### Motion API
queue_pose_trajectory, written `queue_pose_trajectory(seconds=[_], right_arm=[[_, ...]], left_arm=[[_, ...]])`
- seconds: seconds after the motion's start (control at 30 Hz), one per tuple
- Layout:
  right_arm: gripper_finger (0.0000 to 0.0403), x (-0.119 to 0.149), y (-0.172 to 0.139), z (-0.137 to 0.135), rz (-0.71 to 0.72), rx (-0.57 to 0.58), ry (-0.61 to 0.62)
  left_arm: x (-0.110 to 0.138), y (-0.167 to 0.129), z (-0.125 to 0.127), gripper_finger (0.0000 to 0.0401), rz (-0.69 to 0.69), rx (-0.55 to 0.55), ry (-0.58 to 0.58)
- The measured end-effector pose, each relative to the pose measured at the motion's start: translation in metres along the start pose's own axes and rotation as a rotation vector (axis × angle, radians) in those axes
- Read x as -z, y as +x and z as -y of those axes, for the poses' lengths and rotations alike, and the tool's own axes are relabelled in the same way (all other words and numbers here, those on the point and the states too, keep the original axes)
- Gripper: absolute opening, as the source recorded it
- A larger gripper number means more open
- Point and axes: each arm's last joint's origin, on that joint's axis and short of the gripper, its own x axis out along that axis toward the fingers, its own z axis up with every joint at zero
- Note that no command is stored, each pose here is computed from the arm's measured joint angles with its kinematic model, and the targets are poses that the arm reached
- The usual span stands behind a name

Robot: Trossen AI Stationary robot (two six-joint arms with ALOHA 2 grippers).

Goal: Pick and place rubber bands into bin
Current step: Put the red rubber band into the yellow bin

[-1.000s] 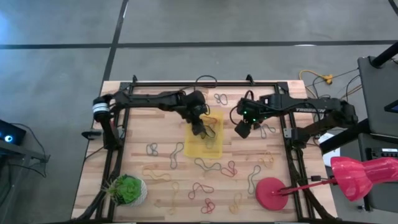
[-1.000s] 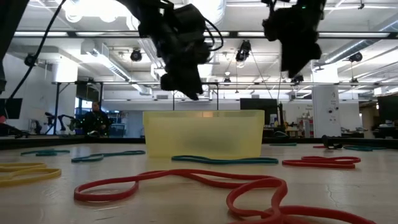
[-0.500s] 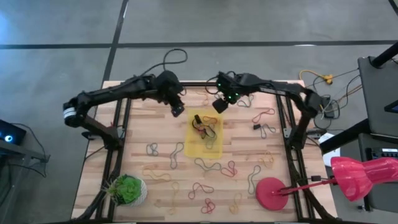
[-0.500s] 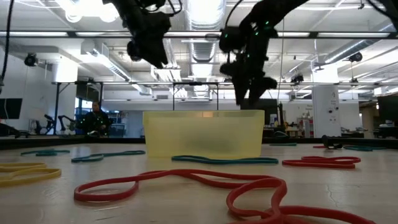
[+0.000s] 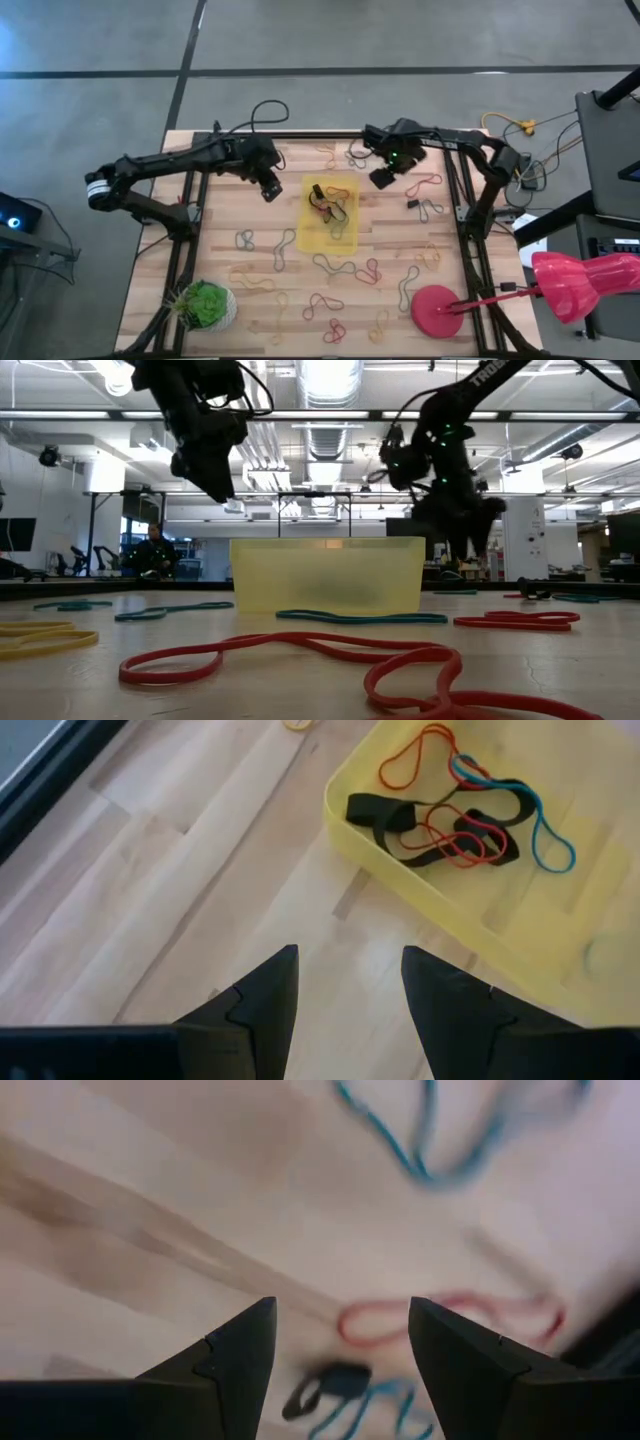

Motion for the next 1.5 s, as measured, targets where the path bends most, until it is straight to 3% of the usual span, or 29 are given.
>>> queue_pose_trajectory(seconds=[0.27, 0.5, 0.63, 0.83, 1.1, 1.5], right_arm=[[0.0215, 0.027, 0.031, 0.02, -0.047, 0.015, 0.396], [0.0215, 0.04, 0.052, 0.028, 0.046, 0.021, 0.835], [0.0215, 0.048, 0.059, 0.035, 0.078, 0.055, 0.999], [0.0215, 0.054, 0.074, 0.046, 0.139, -0.012, 1.271], [0.0196, 0.058, 0.084, 0.053, 0.163, -0.017, 1.415], [0.0047, 0.053, 0.087, 0.065, 0.2, 0.016, 1.371]], left_arm=[[-0.006, 0.004, 0.001, 0.0164, 0.066, 0.02, 0.001], [-0.01, 0.004, 0.002, 0.0164, 0.107, 0.03, 0.0], [-0.01, 0.004, 0.002, 0.0164, 0.104, 0.032, 0.008], [-0.01, 0.004, 0.002, 0.0164, 0.103, 0.031, 0.009], [-0.009, 0.004, 0.002, 0.0164, 0.102, 0.031, 0.009], [-0.009, 0.004, 0.002, 0.0164, 0.102, 0.031, 0.009]])
